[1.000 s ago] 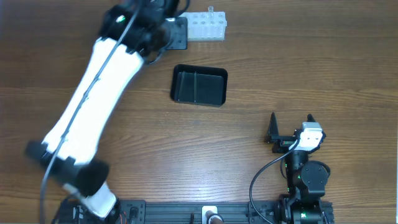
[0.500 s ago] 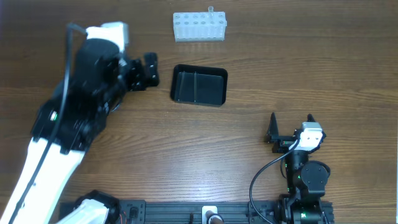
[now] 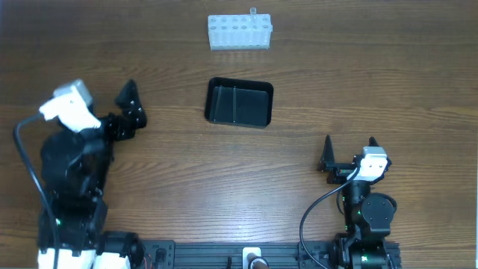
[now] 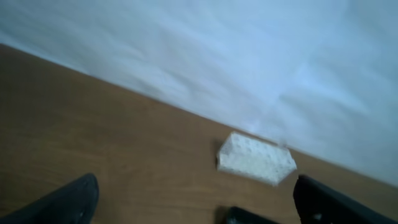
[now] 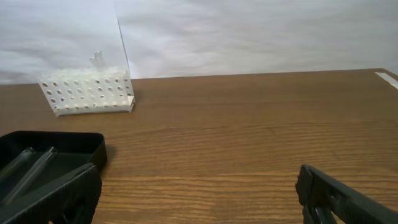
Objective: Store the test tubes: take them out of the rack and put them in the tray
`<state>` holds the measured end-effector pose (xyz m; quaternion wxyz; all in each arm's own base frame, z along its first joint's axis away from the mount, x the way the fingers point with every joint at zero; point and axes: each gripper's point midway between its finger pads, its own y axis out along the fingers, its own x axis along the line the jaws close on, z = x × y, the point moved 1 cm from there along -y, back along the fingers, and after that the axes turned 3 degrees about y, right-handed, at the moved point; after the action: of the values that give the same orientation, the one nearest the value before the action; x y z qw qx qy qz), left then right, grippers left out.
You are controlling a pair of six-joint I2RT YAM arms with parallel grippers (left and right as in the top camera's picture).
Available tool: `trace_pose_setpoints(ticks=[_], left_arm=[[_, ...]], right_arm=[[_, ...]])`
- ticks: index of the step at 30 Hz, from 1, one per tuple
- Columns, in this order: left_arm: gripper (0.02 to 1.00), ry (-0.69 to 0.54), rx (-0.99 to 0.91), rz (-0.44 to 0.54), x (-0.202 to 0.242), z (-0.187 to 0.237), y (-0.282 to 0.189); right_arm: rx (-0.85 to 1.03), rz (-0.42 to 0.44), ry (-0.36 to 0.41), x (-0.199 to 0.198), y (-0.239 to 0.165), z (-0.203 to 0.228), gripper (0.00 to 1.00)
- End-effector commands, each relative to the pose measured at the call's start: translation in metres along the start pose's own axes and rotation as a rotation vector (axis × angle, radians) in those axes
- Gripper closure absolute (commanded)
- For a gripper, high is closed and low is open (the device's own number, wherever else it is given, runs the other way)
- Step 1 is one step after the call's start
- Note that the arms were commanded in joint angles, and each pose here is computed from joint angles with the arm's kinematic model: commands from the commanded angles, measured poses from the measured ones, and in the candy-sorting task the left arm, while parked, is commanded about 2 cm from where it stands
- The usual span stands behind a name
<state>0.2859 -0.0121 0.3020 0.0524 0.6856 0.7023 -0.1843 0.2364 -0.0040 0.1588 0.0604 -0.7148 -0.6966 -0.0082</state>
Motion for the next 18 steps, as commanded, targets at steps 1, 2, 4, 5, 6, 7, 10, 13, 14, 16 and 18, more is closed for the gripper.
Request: trace_pose_setpoints(ticks=[1,2,4,5,6,7,10,13,14,16,18], left_arm=[[0.020,-0.007,-0.123,0.042,0.012,0.004,-0.010],[0.020,-0.007,-0.171,0.057,0.013,0.002,-0.012],[0.020,-0.006,-0.255,0.075,0.017,0.000,-0.018],[0.020,-0.006,-0.298,0.079,0.019,0.000,-0.022],[0.020,-0.003,-0.371,0.086,0.025,0.003,-0.029],[0.020,-0.002,-0.397,0.086,0.027,0.004,-0.032],[0.020,0.002,-0.467,0.079,0.037,0.013,-0.040],[0.020,0.004,-0.492,0.072,0.044,0.024,-0.044],[0.020,0.004,-0.495,0.070,0.046,0.028,-0.045],[0.020,0.005,-0.497,0.067,0.050,0.036,-0.045],[0.020,0.004,-0.497,0.064,0.053,0.044,-0.044]], right_arm=[[-0.001,-0.002,0.000,0.000,0.000,0.001,0.009],[-0.001,-0.002,0.000,0.000,0.000,0.001,0.009],[0.000,-0.003,0.000,0.000,0.000,0.001,0.009],[-0.001,-0.002,0.000,0.000,0.000,0.001,0.007],[-0.001,-0.002,0.000,0.000,0.000,0.001,0.009],[-0.001,-0.002,0.000,0.000,0.000,0.001,0.009],[-0.001,-0.002,0.000,0.000,0.000,0.001,0.009],[-0.001,-0.002,0.000,0.000,0.000,0.001,0.009],[-0.001,-0.002,0.000,0.000,0.000,0.001,0.009],[-0.001,-0.002,0.000,0.000,0.000,0.001,0.007],[-0.001,-0.002,0.000,0.000,0.000,0.001,0.009]])
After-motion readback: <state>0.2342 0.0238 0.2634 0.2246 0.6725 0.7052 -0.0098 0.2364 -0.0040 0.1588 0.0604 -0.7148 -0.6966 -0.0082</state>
